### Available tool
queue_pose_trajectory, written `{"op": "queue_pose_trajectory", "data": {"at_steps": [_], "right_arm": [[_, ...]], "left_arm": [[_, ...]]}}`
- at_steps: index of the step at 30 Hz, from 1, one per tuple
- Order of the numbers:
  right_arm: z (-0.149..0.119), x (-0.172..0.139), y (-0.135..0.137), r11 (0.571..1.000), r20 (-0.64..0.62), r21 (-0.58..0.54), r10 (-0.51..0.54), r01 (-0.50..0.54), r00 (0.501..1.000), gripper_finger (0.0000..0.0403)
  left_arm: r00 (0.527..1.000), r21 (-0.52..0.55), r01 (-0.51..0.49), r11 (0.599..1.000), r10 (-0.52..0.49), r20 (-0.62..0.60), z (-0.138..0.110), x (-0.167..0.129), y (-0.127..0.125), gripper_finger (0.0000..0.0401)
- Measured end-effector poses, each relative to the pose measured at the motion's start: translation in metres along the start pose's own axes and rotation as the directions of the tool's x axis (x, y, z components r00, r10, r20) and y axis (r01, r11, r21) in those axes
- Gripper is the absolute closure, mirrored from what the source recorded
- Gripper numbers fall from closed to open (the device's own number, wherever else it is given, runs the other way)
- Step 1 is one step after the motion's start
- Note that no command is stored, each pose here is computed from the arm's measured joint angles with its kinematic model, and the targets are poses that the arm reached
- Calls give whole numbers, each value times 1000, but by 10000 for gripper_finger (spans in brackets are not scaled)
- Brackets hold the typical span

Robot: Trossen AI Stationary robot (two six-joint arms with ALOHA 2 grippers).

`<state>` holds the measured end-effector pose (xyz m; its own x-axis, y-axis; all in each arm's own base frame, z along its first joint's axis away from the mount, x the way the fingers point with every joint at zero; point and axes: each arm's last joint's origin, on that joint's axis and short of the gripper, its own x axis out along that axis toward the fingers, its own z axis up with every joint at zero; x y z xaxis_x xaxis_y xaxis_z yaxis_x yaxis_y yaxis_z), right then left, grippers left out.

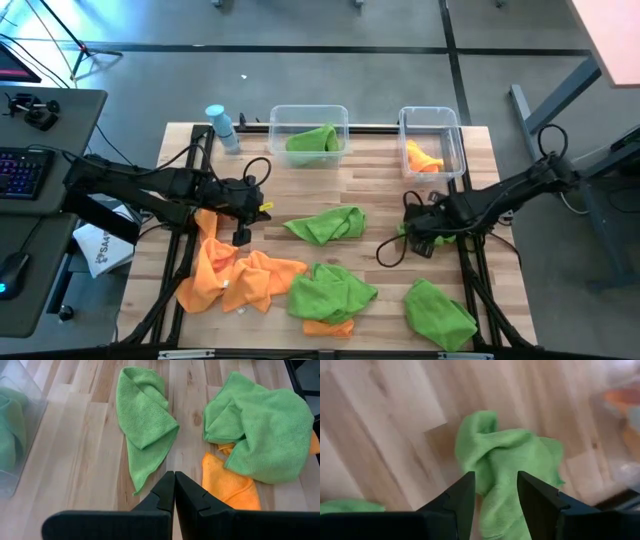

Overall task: Sort microfiber towel by color & place in baskets
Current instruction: Put the green towel into the left transparent bin

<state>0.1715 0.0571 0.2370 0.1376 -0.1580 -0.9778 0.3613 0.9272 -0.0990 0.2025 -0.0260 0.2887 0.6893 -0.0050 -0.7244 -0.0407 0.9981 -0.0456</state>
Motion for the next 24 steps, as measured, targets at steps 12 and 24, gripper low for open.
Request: {"op": "queue_pose_trajectory", "data": {"at_steps": [12, 24], "right_arm": [[1, 42, 10, 991, -130, -121, 46, -62, 990, 265], [-24, 97, -3, 998, -126, -24, 59, -63, 990, 303]], "left_arm": [[1000, 0, -2, 1000, 2, 1, 0, 0, 0, 401], [1000, 25, -2, 1000, 2, 1, 0, 0, 0, 401]]}}
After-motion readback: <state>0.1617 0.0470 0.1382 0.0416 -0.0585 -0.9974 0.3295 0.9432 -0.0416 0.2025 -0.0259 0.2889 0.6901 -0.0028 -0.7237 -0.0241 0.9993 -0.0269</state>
